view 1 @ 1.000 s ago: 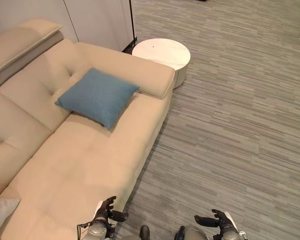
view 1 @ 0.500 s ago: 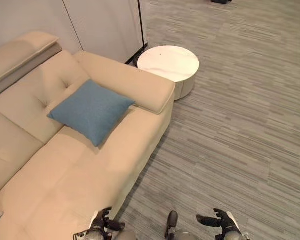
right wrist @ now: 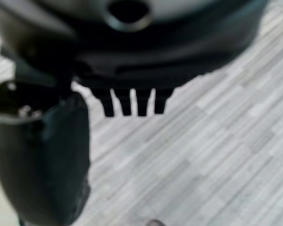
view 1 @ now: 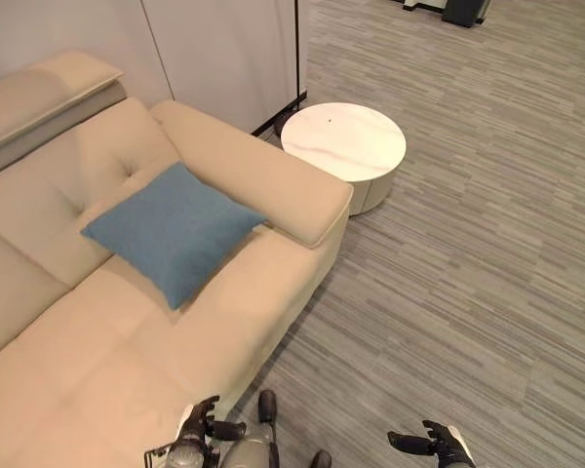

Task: Pick up all the scattered cushions and arrange them neatly on the sofa.

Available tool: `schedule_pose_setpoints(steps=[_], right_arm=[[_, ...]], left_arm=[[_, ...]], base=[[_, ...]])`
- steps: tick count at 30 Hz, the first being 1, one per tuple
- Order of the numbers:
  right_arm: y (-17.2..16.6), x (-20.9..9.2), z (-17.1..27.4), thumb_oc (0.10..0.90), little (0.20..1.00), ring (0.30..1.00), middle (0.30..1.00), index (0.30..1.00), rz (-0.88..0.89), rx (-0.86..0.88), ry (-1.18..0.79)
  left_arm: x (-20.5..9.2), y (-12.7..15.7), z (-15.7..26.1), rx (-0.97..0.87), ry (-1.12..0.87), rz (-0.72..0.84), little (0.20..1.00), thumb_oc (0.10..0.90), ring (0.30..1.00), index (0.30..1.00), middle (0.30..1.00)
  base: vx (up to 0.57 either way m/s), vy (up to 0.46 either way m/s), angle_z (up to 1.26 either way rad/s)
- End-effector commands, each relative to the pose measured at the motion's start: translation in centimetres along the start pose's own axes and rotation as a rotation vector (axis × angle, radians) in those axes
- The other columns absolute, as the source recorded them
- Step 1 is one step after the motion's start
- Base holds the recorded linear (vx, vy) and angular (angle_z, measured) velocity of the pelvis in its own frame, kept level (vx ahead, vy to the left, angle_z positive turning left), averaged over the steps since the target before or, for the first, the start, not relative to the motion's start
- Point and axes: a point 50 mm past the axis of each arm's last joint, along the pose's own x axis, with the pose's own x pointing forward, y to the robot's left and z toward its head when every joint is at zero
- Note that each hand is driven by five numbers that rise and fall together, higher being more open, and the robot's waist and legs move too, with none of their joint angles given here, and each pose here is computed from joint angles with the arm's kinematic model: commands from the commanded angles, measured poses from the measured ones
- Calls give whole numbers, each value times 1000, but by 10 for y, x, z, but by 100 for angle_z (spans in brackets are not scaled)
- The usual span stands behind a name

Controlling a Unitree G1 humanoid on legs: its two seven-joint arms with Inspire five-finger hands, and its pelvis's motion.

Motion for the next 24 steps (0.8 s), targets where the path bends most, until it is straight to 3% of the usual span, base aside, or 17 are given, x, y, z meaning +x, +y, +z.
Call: schedule_pose_setpoints(steps=[1,9,16,24], right_arm=[[-7,2,13,800,900,900,900,900,-29,-37,-74],[-6,3,30,800,900,900,900,900,-18,-18,-127],[-5,4,40,800,900,900,900,900,-10,-5,-145],[-5,4,34,800,900,900,900,900,-14,55,-131]], left_arm=[[-1,-3,2,26,-31,-11,900,800,900,900,900],[3,11,22,8,-102,34,900,800,900,900,900],[6,6,30,75,-110,24,900,800,900,900,900],[4,-2,21,-13,-72,11,900,800,900,900,900]], base=[[245,111,13],[174,23,49],[217,-143,76],[120,-201,71]])
